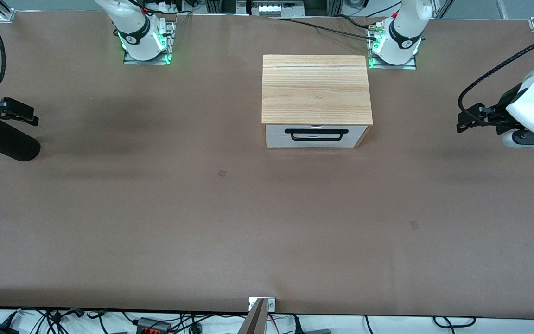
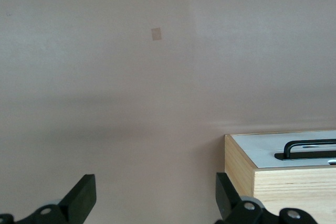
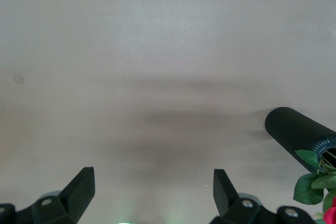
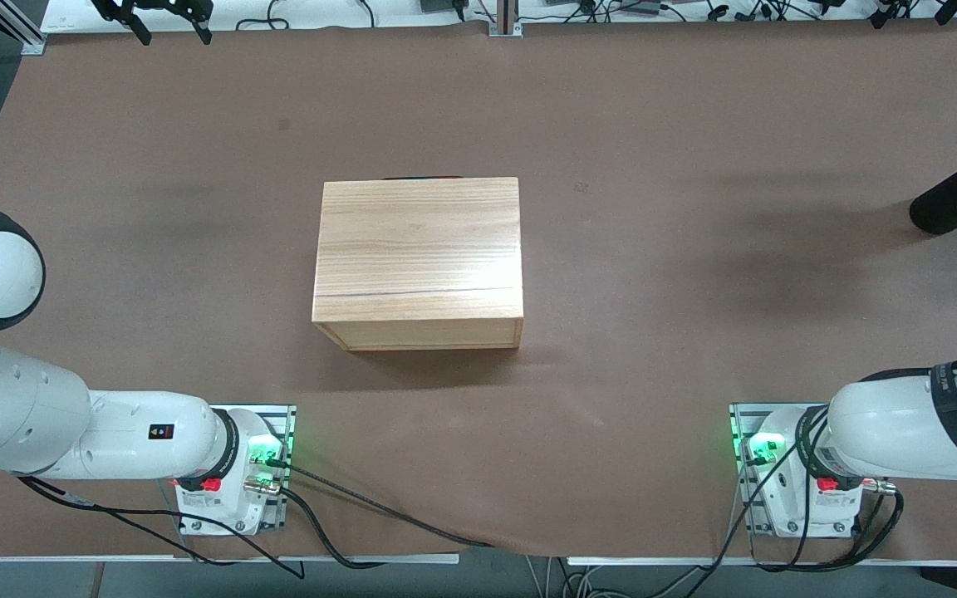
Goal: Pull top drawer with both arms simultaneously
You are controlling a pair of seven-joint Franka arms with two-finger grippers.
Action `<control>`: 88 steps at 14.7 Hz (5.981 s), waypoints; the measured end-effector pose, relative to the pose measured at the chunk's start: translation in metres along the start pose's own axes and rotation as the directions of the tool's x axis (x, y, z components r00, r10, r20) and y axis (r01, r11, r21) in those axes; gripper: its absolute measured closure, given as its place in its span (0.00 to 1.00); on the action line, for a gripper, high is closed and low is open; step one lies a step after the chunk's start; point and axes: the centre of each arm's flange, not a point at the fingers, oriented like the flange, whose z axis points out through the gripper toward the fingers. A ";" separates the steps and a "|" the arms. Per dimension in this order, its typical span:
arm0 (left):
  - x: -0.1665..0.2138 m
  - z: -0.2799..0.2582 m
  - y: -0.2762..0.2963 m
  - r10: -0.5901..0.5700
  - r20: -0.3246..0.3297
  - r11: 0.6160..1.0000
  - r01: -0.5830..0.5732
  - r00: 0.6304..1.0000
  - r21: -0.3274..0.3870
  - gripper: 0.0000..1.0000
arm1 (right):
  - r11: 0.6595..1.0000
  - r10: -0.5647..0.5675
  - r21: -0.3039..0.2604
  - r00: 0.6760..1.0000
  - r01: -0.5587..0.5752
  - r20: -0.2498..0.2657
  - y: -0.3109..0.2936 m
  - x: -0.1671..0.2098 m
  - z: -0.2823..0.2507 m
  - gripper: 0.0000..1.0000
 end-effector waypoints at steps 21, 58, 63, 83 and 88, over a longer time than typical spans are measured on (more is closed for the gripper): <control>0.023 0.099 0.034 0.145 0.251 0.898 -0.020 0.957 -0.439 0.00 | 0.943 -0.091 0.329 0.991 0.053 0.100 -0.086 0.062 0.112 0.00; -0.032 0.416 0.094 0.245 -0.039 0.103 -0.066 0.969 -0.992 0.44 | 0.085 0.035 0.946 0.948 0.312 -0.316 -0.450 0.007 0.404 0.00; -0.033 0.421 0.095 0.239 -0.031 0.096 -0.055 0.970 -0.994 0.77 | 0.065 0.018 0.943 0.944 0.326 -0.328 -0.476 0.019 0.418 0.00; -0.034 0.426 0.094 0.233 -0.035 0.081 -0.055 0.972 -0.995 0.82 | 0.005 -0.090 0.961 0.957 0.278 -0.276 -0.506 -0.013 0.427 0.47; -0.034 0.430 0.093 0.226 -0.028 0.063 -0.043 0.974 -0.997 0.82 | 0.008 -0.104 0.966 0.961 0.259 -0.257 -0.504 -0.012 0.425 0.59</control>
